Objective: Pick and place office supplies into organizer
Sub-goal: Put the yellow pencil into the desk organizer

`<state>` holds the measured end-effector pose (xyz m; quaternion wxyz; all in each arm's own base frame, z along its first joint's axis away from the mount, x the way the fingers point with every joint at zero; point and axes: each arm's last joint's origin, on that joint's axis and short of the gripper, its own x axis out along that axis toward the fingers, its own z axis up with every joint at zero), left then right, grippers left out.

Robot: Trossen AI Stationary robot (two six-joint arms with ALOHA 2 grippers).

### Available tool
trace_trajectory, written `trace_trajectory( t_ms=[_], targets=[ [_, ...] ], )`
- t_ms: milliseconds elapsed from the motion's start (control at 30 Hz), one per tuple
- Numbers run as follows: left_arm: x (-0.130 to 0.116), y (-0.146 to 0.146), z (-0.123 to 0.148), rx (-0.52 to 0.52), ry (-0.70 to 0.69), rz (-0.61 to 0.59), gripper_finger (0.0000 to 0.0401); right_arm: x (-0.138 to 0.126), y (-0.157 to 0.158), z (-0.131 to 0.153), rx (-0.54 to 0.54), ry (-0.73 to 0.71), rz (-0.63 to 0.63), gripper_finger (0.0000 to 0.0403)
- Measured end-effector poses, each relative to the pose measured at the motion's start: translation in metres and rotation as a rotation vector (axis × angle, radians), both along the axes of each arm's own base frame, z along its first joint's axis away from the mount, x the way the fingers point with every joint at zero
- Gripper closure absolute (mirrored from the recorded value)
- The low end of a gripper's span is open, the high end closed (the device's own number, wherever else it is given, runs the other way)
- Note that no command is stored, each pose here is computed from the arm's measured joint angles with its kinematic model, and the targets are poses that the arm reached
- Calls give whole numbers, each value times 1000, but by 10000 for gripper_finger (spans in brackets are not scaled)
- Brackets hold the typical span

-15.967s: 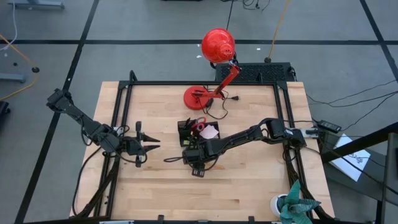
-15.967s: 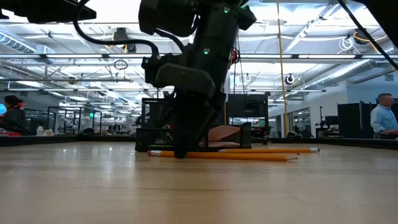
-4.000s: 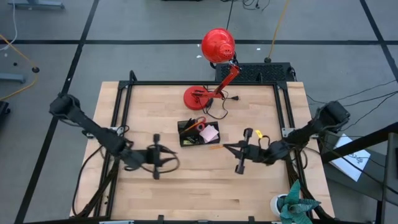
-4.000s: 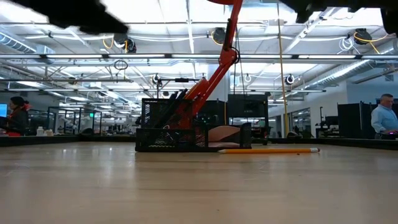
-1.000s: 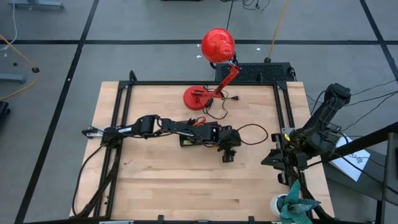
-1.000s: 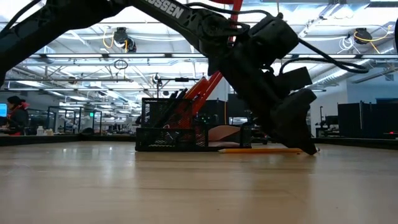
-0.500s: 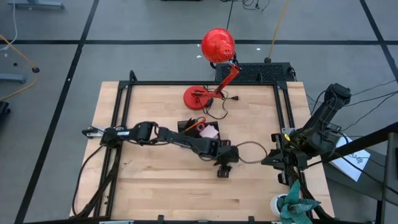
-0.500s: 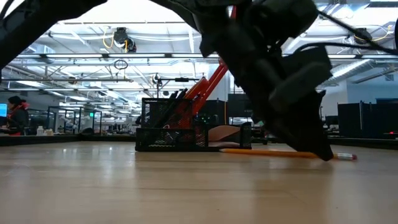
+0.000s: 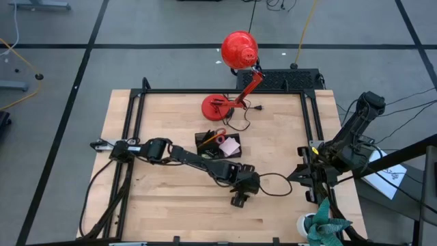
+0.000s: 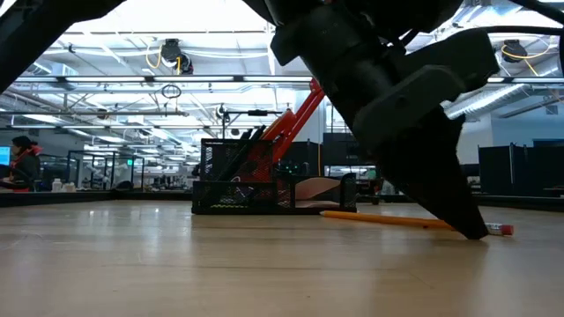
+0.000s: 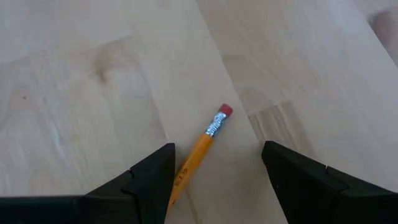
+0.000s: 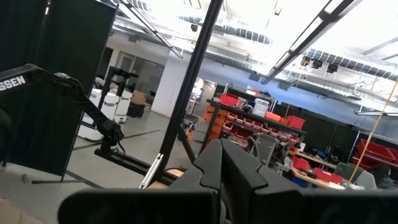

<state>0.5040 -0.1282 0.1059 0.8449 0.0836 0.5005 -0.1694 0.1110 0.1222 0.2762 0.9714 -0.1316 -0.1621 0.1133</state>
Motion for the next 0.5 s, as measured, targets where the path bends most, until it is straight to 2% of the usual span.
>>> trace_trajectory(
  t_ms=[233, 500],
  targets=[
    [0, 9, 3, 22, 2, -83, 149, 0, 0, 0, -7, 1, -2, 403],
    [2, 18, 3, 111, -38, -230, 149, 0, 0, 0, -11, 2, -3, 403]
  ],
)
